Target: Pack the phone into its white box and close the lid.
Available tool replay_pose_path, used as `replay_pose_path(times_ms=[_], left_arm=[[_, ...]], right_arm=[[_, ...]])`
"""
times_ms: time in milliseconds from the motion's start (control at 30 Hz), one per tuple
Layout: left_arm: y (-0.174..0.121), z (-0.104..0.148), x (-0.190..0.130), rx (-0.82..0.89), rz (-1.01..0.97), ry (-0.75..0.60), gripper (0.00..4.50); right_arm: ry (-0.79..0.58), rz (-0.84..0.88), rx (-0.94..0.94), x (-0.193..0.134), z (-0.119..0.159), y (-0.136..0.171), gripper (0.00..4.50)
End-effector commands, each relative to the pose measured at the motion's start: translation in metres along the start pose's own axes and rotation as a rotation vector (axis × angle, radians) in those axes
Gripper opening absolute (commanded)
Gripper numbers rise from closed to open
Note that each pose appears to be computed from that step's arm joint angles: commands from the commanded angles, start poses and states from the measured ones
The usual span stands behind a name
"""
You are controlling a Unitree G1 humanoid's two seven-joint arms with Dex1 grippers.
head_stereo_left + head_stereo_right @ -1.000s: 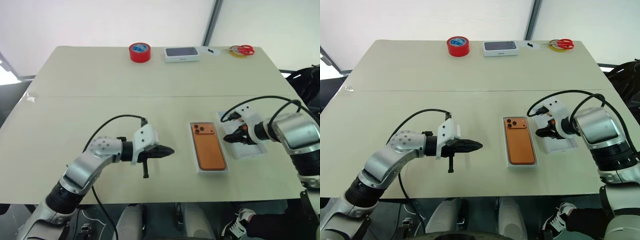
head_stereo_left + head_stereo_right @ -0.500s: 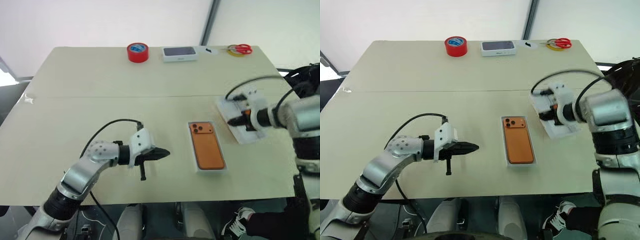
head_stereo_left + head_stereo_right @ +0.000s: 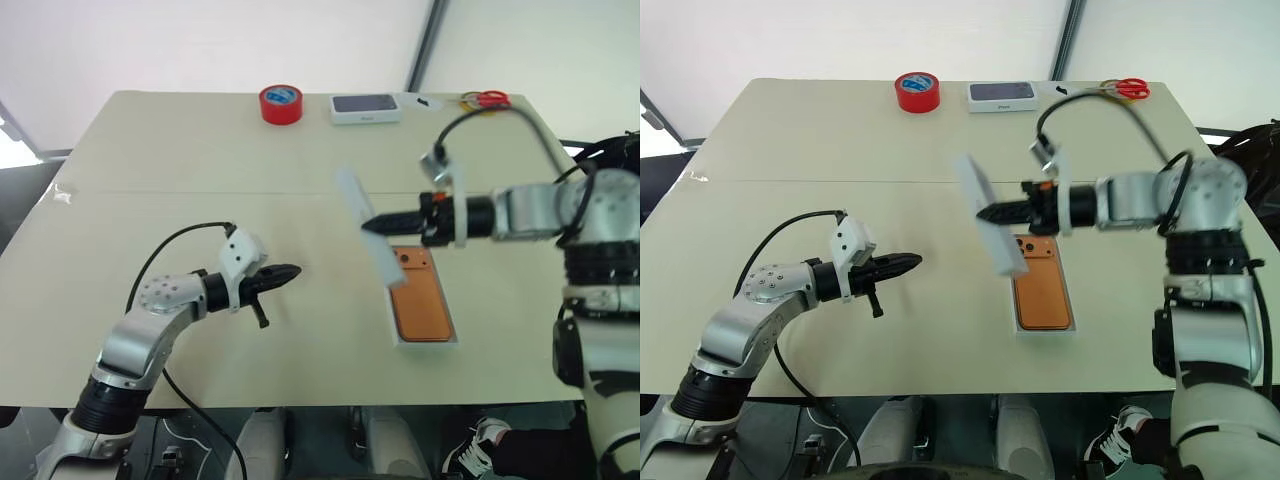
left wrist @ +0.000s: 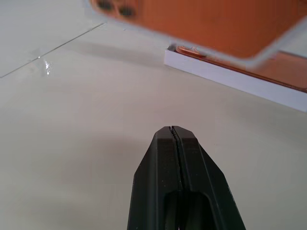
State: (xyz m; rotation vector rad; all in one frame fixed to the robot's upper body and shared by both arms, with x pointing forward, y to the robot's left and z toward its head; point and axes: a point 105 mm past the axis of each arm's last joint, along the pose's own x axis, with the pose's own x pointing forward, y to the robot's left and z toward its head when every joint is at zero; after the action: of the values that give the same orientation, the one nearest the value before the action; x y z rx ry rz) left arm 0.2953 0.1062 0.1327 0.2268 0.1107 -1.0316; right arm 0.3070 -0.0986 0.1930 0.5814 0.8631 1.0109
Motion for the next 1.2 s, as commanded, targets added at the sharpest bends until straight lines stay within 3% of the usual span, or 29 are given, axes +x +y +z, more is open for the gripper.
replay_pose_path(times_ms=[33,300,400,567,667,833,933,1033,1100,1200], left_arm=[[0.001,0.012,0.002,0.031,0.007,-0.044,0.0],[-0.005,0.012,0.016,0.028,-0.017,-0.056,0.0],[-0.009,0.012,0.03,0.035,-0.034,-0.056,0.0],[-0.01,0.016,0.058,0.043,-0.034,-0.065,0.0],[-0.012,0.022,0.071,0.041,-0.04,-0.085,0.0],[-0.026,0.037,0.093,0.055,-0.1,-0.123,0.0],[-0.037,0.045,0.104,0.065,-0.147,-0.142,0.0],[-0.046,0.05,0.112,0.076,-0.182,-0.154,0.0],[-0.053,0.052,0.117,0.077,-0.207,-0.158,0.0],[-0.061,0.051,0.123,0.083,-0.237,-0.151,0.0]], right_arm=[[-0.073,0.02,-0.024,0.005,0.0,0.011,0.05],[-0.283,-0.106,0.096,0.022,-0.02,-0.004,0.05],[-0.339,-0.148,0.121,0.019,-0.016,-0.005,0.88],[-0.275,-0.24,-0.023,-0.006,-0.004,-0.008,3.28],[-0.244,-0.313,-0.092,-0.029,0.007,-0.01,3.28],[-0.218,-0.59,-0.211,-0.075,0.022,-0.034,3.28],[-0.248,-0.662,-0.248,-0.091,0.032,-0.045,2.46],[-0.258,-0.695,-0.294,-0.097,0.038,-0.05,0.85],[-0.252,-0.725,-0.328,-0.1,0.039,-0.055,0.04],[-0.217,-0.801,-0.397,-0.106,0.038,-0.064,0.04]])
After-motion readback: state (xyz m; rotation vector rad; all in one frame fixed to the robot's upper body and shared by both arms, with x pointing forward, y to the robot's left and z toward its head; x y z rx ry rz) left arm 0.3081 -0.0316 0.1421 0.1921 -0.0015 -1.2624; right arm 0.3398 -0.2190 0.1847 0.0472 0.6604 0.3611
